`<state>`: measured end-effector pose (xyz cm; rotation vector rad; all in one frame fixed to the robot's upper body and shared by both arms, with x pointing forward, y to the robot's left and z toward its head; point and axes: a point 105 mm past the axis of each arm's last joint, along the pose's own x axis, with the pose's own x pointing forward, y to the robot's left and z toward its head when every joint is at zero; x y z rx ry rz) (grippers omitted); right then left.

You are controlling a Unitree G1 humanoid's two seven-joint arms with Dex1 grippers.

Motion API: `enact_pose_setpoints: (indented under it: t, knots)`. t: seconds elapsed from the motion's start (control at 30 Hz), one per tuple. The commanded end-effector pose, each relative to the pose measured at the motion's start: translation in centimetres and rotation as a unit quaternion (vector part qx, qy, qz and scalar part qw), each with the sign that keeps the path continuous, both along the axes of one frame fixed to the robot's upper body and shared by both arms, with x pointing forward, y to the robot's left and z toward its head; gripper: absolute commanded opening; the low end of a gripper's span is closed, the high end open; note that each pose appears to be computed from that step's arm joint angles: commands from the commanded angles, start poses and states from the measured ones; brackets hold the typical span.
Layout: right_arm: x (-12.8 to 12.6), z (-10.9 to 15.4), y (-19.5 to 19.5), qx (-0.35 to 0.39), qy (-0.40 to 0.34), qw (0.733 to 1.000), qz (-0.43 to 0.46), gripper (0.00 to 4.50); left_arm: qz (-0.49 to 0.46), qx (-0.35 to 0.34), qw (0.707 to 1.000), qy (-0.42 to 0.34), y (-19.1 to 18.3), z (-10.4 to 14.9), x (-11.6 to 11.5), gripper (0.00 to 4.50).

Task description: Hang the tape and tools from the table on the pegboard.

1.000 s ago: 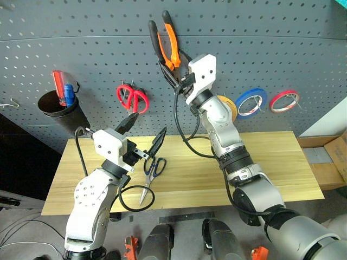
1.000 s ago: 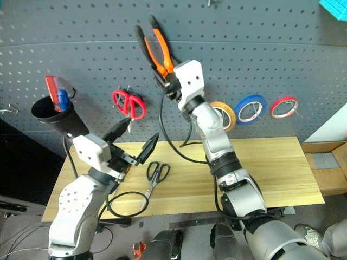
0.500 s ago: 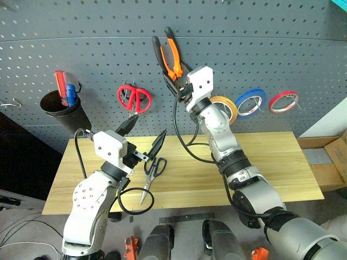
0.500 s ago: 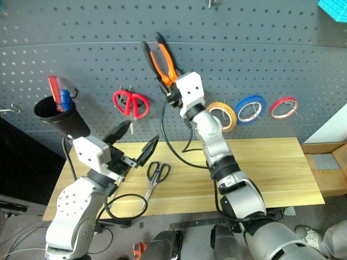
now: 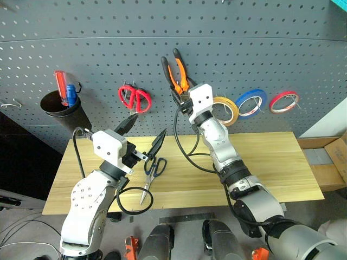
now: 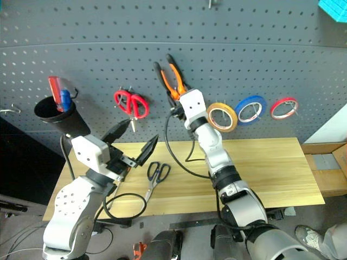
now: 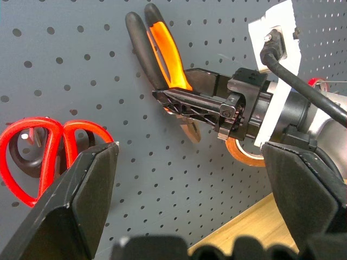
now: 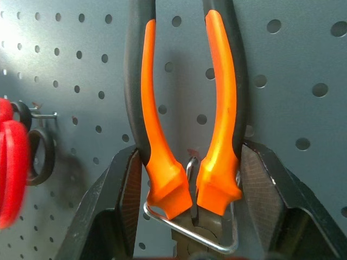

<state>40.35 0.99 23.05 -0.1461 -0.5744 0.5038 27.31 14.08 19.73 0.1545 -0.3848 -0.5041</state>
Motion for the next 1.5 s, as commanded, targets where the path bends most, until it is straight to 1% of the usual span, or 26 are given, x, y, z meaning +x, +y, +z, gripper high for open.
enact_pose_setpoints:
  t: [0.03, 0.1, 0.13, 0.17, 0.2, 0.27, 0.43, 0.53, 0.63, 0.7, 0.8, 0.87, 0.9, 0.93, 0.97, 1.0, 1.07, 1.1, 1.2, 1.27, 1.37, 1.4, 1.5]
  knots:
    - [-0.6, 1.2, 0.2, 0.013, -0.016, 1.000, 0.001, 3.06, -0.003, 0.004, 1.000, -0.018, 0.0, 0.9, -0.6, 4.50]
    - [-0.7, 1.2, 0.2, 0.015, -0.016, 1.000, 0.003, 3.75, -0.002, 0.004, 1.000, -0.017, 0.1, 0.8, -0.6, 4.50]
    - [-0.8, 1.3, 0.2, 0.015, -0.017, 1.000, 0.003, 3.99, -0.002, 0.004, 1.000, -0.017, 0.1, 0.8, -0.6, 4.50]
    - [-0.8, 1.3, 0.2, 0.014, -0.018, 1.000, 0.003, 4.38, -0.002, 0.005, 1.000, -0.017, 0.1, 0.8, -0.5, 4.50]
    - [-0.9, 1.3, 0.2, 0.013, -0.020, 1.000, 0.002, 4.45, -0.002, 0.005, 1.000, -0.016, 0.1, 0.8, -0.5, 4.50]
    - [-1.0, 1.3, 0.0, 0.014, -0.019, 1.000, -0.006, 4.45, -0.001, 0.005, 1.000, -0.015, 0.1, 0.7, -0.4, 4.50]
    - [-2.3, 0.9, -0.5, 0.008, -0.020, 1.000, 0.004, 4.45, -0.001, 0.005, 1.000, -0.010, 0.2, 0.5, -0.4, 4.50]
    - [-3.6, -0.3, -1.2, -0.005, -0.013, 1.000, 0.012, 4.45, 0.004, 0.004, 1.000, 0.002, 0.5, -0.1, -0.3, 4.50]
    - [-5.0, -2.8, -2.9, -0.009, 0.031, 0.999, 0.016, 4.45, 0.025, -0.012, 0.999, 0.046, 1.6, -1.9, -0.1, 4.50]
    - [-5.9, -3.5, -3.5, -0.007, 0.050, 0.999, 0.016, 4.45, 0.030, -0.020, 0.997, 0.065, 2.0, -2.8, -0.2, 4.50]
    - [-7.7, -5.0, -4.6, -0.026, 0.072, 0.997, 0.014, 4.45, 0.031, -0.030, 0.993, 0.114, 2.7, -5.1, -0.6, 4.50]
    - [-8.9, -7.8, -5.2, -0.061, 0.116, 0.991, 0.027, 4.45, 0.042, -0.030, 0.983, 0.178, 3.2, -8.0, -0.7, 4.50]
    - [-9.7, -9.9, -5.2, -0.083, 0.160, 0.982, 0.056, 4.45, 0.050, -0.028, 0.977, 0.207, 3.4, -9.3, -0.8, 4.50]
    - [-10.3, -11.2, -5.2, -0.096, 0.191, 0.974, 0.077, 4.45, 0.055, -0.026, 0.973, 0.224, 3.5, -10.1, -0.8, 4.50]
    - [-10.7, -11.8, -5.2, -0.102, 0.208, 0.968, 0.090, 4.45, 0.058, -0.026, 0.971, 0.232, 3.6, -10.5, -0.9, 4.50]
    - [-11.5, -13.3, -5.3, -0.115, 0.252, 0.953, 0.122, 4.45, 0.051, -0.019, 0.965, 0.257, 3.0, -11.4, -1.1, 4.50]
    - [-12.6, -14.9, -5.5, -0.119, 0.321, 0.924, 0.169, 4.45, 0.041, -0.018, 0.954, 0.295, 2.0, -12.6, -1.4, 4.50]
    - [-12.9, -15.1, -5.5, -0.126, 0.334, 0.917, 0.180, 4.45, 0.041, -0.024, 0.949, 0.313, 1.8, -13.0, -1.5, 4.50]
    - [-12.8, -13.9, -6.1, -0.119, 0.338, 0.911, 0.206, 4.45, 0.075, -0.026, 0.935, 0.347, 2.3, -13.9, -0.7, 4.50]
    - [-12.8, -13.5, -6.3, -0.123, 0.335, 0.908, 0.219, 4.45, 0.091, -0.012, 0.923, 0.374, 2.7, -14.7, -0.5, 4.50]
    - [-13.3, -13.3, -6.3, -0.172, 0.305, 0.907, 0.236, 4.45, 0.128, 0.035, 0.903, 0.409, 3.7, -16.1, 0.1, 4.50]
    - [-13.3, -13.2, -6.2, -0.178, 0.299, 0.907, 0.237, 4.45, 0.134, 0.044, 0.899, 0.414, 3.7, -16.4, 0.2, 4.50]
    - [-13.2, -12.8, -6.1, -0.190, 0.287, 0.907, 0.242, 4.45, 0.126, 0.057, 0.900, 0.413, 2.8, -16.3, 0.6, 4.50]
